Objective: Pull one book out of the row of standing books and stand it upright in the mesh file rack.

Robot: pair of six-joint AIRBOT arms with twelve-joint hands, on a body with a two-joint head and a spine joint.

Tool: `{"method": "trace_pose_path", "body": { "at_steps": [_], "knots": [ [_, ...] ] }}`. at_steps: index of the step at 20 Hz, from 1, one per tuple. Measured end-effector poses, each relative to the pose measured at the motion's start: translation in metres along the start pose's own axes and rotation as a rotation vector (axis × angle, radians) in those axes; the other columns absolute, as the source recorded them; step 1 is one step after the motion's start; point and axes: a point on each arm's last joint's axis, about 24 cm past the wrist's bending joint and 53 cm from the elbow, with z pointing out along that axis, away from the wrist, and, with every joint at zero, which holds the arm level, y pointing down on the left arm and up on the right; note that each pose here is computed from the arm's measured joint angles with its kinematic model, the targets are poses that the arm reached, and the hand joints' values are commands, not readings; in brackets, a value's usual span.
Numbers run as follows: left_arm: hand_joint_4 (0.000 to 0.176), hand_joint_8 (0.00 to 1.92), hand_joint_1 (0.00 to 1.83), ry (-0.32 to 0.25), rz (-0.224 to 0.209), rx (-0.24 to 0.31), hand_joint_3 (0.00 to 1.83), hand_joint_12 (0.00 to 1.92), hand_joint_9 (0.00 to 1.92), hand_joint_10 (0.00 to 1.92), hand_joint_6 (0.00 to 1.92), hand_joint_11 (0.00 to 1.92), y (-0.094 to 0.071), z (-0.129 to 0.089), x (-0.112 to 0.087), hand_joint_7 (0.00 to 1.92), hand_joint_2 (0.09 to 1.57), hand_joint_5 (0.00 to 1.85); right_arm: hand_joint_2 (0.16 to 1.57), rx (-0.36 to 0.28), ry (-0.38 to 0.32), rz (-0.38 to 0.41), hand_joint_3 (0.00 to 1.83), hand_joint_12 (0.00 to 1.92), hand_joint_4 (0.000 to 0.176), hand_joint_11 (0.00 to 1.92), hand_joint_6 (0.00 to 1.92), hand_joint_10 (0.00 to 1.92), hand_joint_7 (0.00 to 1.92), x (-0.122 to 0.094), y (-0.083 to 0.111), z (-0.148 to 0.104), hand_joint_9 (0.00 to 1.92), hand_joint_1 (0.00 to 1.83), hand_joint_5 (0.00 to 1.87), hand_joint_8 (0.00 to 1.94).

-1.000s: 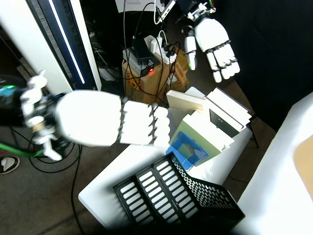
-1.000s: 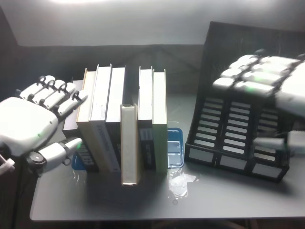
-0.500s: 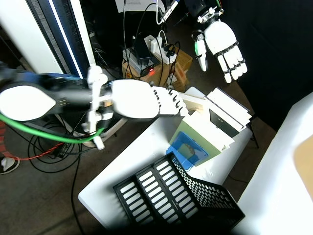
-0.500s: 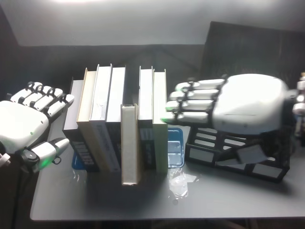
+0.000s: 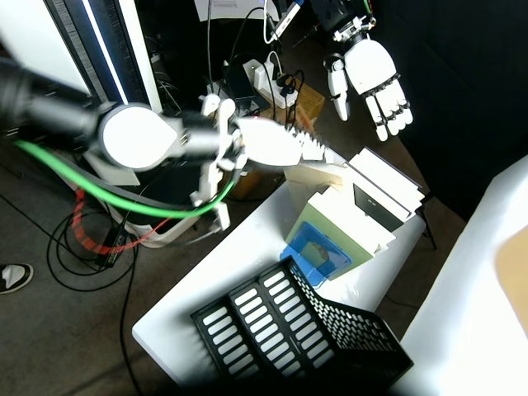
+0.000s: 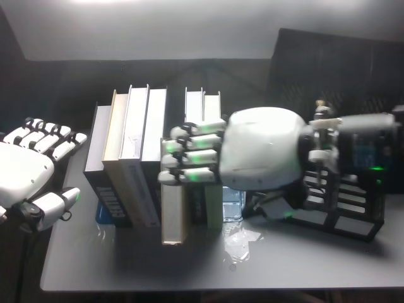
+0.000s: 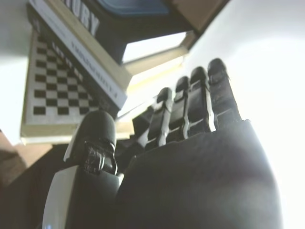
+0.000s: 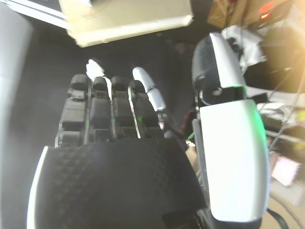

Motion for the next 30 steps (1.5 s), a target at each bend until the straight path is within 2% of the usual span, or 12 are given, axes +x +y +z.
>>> {"method": "trace_pose_path", "body": {
  "at_steps": [5, 6, 7, 8, 9, 10, 12, 14, 17, 22, 25, 30],
  "knots": [
    [0.031, 0.0, 0.18, 0.003, -0.004, -0.037, 0.02, 0.0, 0.0, 0.0, 0.0, 0.0, 0.014, -0.005, 0.002, 0.0, 1.57, 0.01, 0.98, -0.03, 0.043, -0.112, 0.0, 0.0, 0.0, 0.0, 0.02, 0.01, 0.02, 0.014, 0.02, 0.035, 0.02, 0.99, 0.06, 0.01],
    [0.03, 0.0, 0.19, -0.002, -0.002, -0.04, 0.03, 0.0, 0.0, 0.0, 0.01, 0.0, 0.015, -0.006, 0.001, 0.0, 1.57, 0.02, 1.0, -0.031, 0.047, -0.141, 0.0, 0.0, 0.0, 0.0, 0.01, 0.0, 0.0, 0.015, 0.023, 0.041, 0.0, 0.92, 0.01, 0.0],
    [0.032, 0.0, 0.25, -0.006, -0.007, -0.049, 0.04, 0.0, 0.0, 0.0, 0.01, 0.0, 0.018, -0.007, 0.001, 0.0, 1.57, 0.03, 0.97, -0.032, 0.05, -0.159, 0.0, 0.59, 0.052, 0.0, 0.02, 0.0, 0.23, 0.016, 0.025, 0.045, 0.27, 0.87, 0.21, 0.04],
    [0.026, 0.0, 0.28, -0.008, -0.005, -0.059, 0.06, 0.0, 0.0, 0.0, 0.01, 0.0, 0.022, -0.01, 0.001, 0.0, 1.57, 0.03, 0.95, -0.03, 0.056, -0.184, 0.0, 0.75, 0.05, 0.0, 0.02, 0.0, 0.29, 0.019, 0.027, 0.053, 0.32, 0.94, 0.26, 0.03],
    [0.019, 0.0, 0.28, -0.006, -0.005, -0.065, 0.08, 0.0, 0.0, 0.0, 0.01, 0.0, 0.024, -0.013, 0.002, 0.0, 1.57, 0.04, 0.98, -0.03, 0.065, -0.199, 0.01, 0.35, 0.0, 0.0, 0.05, 0.0, 0.42, 0.022, 0.03, 0.059, 0.29, 1.23, 0.45, 0.03],
    [0.022, 0.0, 0.22, 0.001, 0.0, -0.073, 0.1, 0.0, 0.0, 0.0, 0.01, 0.0, 0.027, -0.016, 0.005, 0.0, 1.57, 0.03, 1.14, -0.029, 0.08, -0.237, 0.04, 0.15, 0.0, 0.0, 0.01, 0.0, 0.11, 0.026, 0.033, 0.066, 0.06, 1.41, 0.3, 0.01],
    [0.03, 0.0, 0.16, 0.0, -0.009, -0.092, 0.11, 0.0, 0.0, 0.0, 0.0, 0.0, 0.032, -0.021, 0.007, 0.0, 1.57, 0.02, 1.19, -0.036, 0.096, -0.285, 0.02, 0.03, 0.052, 0.0, 0.0, 0.0, 0.25, 0.031, 0.041, 0.075, 0.0, 1.47, 0.22, 0.01],
    [0.034, 0.0, 0.17, -0.012, -0.016, -0.105, 0.1, 0.0, 0.0, 0.0, 0.0, 0.0, 0.037, -0.025, 0.004, 0.0, 1.57, 0.03, 1.2, -0.055, 0.095, -0.296, 0.02, 0.02, 0.058, 0.0, 0.0, 0.0, 0.26, 0.032, 0.053, 0.085, 0.0, 1.48, 0.22, 0.0],
    [0.067, 0.0, 0.06, -0.022, -0.021, -0.112, 0.11, 0.0, 0.0, 0.0, 0.0, 0.0, 0.039, -0.026, 0.002, 0.0, 1.57, 0.01, 1.2, -0.058, 0.101, -0.318, 0.02, 0.02, 0.059, 0.0, 0.0, 0.0, 0.26, 0.035, 0.057, 0.091, 0.0, 1.48, 0.22, 0.0],
    [0.055, 0.0, 0.07, -0.032, -0.022, -0.111, 0.07, 0.0, 0.0, 0.0, 0.0, 0.0, 0.039, -0.027, 0.001, 0.0, 1.57, 0.01, 1.2, -0.018, 0.136, -0.332, 0.02, 0.02, 0.059, 0.0, 0.0, 0.0, 0.26, 0.049, 0.044, 0.093, 0.0, 1.48, 0.22, 0.0],
    [0.069, 0.0, 0.03, -0.033, -0.022, -0.11, 0.1, 0.0, 0.0, 0.0, 0.0, 0.0, 0.039, -0.027, 0.0, 0.0, 1.57, 0.0, 1.2, 0.01, 0.145, -0.336, 0.01, 0.02, 0.059, 0.0, 0.0, 0.0, 0.26, 0.051, 0.033, 0.093, 0.0, 1.48, 0.22, 0.0],
    [0.066, 0.0, 0.11, -0.032, -0.027, -0.109, 0.08, 0.0, 0.0, 0.0, 0.0, 0.0, 0.039, -0.027, 0.001, 0.0, 1.57, 0.01, 1.2, 0.051, 0.195, -0.351, 0.01, 0.02, 0.059, 0.0, 0.0, 0.0, 0.26, 0.075, 0.018, 0.1, 0.0, 1.48, 0.22, 0.0]
  ]
}}
